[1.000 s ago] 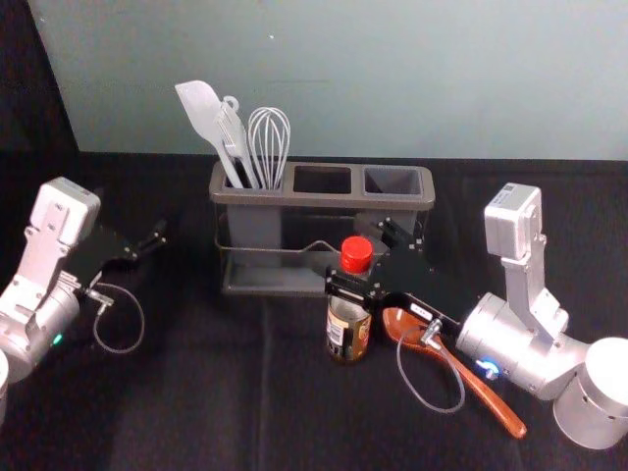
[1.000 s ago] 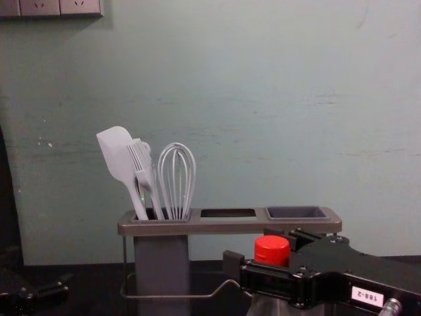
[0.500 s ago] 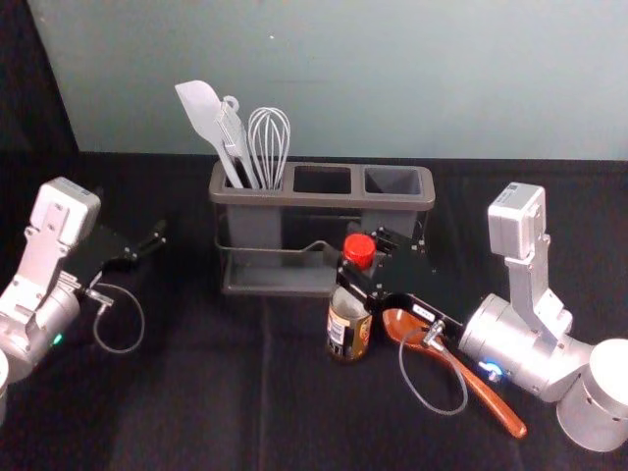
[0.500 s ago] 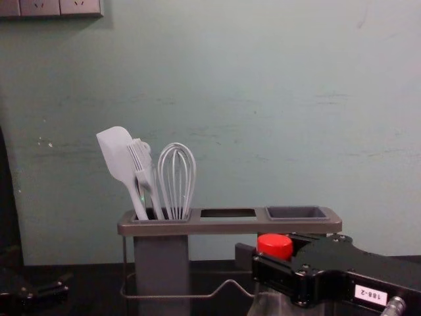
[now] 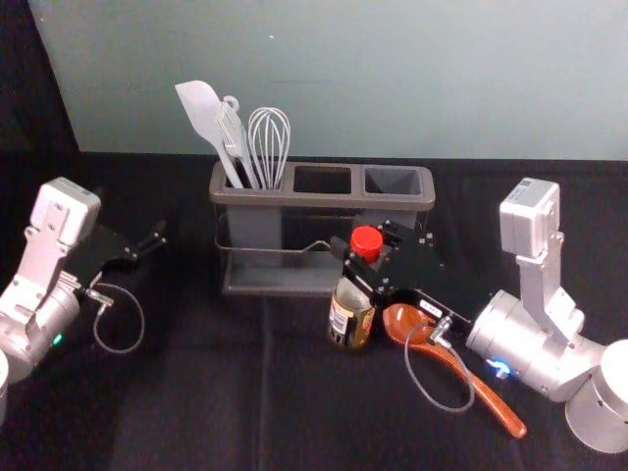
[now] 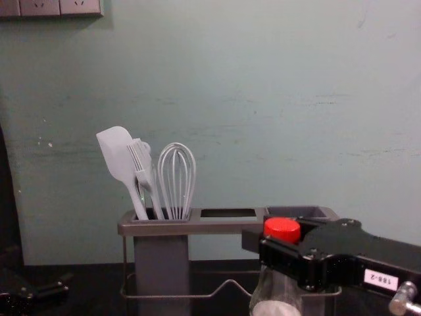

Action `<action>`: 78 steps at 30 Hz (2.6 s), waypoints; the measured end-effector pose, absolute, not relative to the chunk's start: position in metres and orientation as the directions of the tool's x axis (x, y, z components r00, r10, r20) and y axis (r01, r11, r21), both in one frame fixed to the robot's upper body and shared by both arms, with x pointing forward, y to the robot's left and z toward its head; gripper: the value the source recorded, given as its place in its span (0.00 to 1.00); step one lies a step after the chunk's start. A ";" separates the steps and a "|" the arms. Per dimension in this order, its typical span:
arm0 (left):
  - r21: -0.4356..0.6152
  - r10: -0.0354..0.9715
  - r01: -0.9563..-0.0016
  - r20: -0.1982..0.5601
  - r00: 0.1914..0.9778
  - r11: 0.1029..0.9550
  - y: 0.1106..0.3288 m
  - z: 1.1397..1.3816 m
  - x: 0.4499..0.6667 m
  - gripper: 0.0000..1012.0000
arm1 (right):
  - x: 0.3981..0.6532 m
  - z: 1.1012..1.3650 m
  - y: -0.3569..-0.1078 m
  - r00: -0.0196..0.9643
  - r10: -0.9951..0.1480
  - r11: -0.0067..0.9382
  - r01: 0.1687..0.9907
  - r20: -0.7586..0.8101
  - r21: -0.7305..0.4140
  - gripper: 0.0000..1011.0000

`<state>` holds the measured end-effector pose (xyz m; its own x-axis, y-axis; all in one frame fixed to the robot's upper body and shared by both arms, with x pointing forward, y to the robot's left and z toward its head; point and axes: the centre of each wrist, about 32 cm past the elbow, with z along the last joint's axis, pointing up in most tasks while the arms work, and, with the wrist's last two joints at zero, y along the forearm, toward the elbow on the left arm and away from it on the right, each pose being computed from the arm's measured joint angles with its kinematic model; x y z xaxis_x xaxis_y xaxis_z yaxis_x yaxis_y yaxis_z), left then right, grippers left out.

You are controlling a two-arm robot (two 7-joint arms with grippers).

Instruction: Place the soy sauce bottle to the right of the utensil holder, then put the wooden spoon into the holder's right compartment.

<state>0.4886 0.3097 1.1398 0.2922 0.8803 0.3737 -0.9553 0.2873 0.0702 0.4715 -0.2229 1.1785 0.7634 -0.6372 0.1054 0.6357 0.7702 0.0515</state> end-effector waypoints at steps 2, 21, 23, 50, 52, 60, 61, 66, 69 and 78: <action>0.070 0.880 -0.955 0.374 0.292 0.287 0.310 1.140 0.489 0.99 | 0.470 1.180 -0.224 0.762 -0.639 0.769 0.637 0.107 0.056 0.39; 0.070 0.880 -0.955 0.374 0.292 0.287 0.310 1.140 0.489 0.99 | 0.462 1.198 -0.244 0.722 -0.679 0.734 0.672 0.131 0.099 0.39; 0.070 0.880 -0.955 0.374 0.292 0.287 0.310 1.140 0.489 0.99 | 0.461 1.198 -0.248 0.712 -0.690 0.724 0.682 0.133 0.102 0.39; 0.070 0.880 -0.955 0.374 0.292 0.287 0.310 1.140 0.489 0.99 | 0.461 1.188 -0.311 0.533 -0.832 0.550 0.829 0.156 0.102 0.39; 0.070 0.880 -0.955 0.374 0.292 0.287 0.310 1.140 0.489 0.99 | 0.464 1.185 -0.311 0.523 -0.838 0.540 0.835 0.153 0.106 0.39; 0.070 0.880 -0.955 0.374 0.292 0.287 0.310 1.140 0.489 0.99 | 0.477 1.175 -0.308 0.510 -0.853 0.522 0.844 0.114 0.124 0.39; 0.070 0.880 -0.955 0.374 0.292 0.287 0.310 1.140 0.489 0.99 | 0.481 1.174 -0.306 0.512 -0.852 0.522 0.843 0.107 0.128 0.39; 0.070 0.880 -0.955 0.374 0.292 0.287 0.310 1.140 0.489 0.99 | 0.493 1.166 -0.300 0.512 -0.855 0.519 0.844 0.082 0.137 0.39; 0.070 0.880 -0.955 0.374 0.292 0.287 0.310 1.140 0.489 0.99 | 0.498 1.163 -0.298 0.514 -0.855 0.519 0.843 0.076 0.140 0.39; 0.070 0.880 -0.955 0.374 0.292 0.287 0.310 1.140 0.489 0.99 | 0.513 1.153 -0.293 0.513 -0.856 0.517 0.844 0.065 0.144 0.39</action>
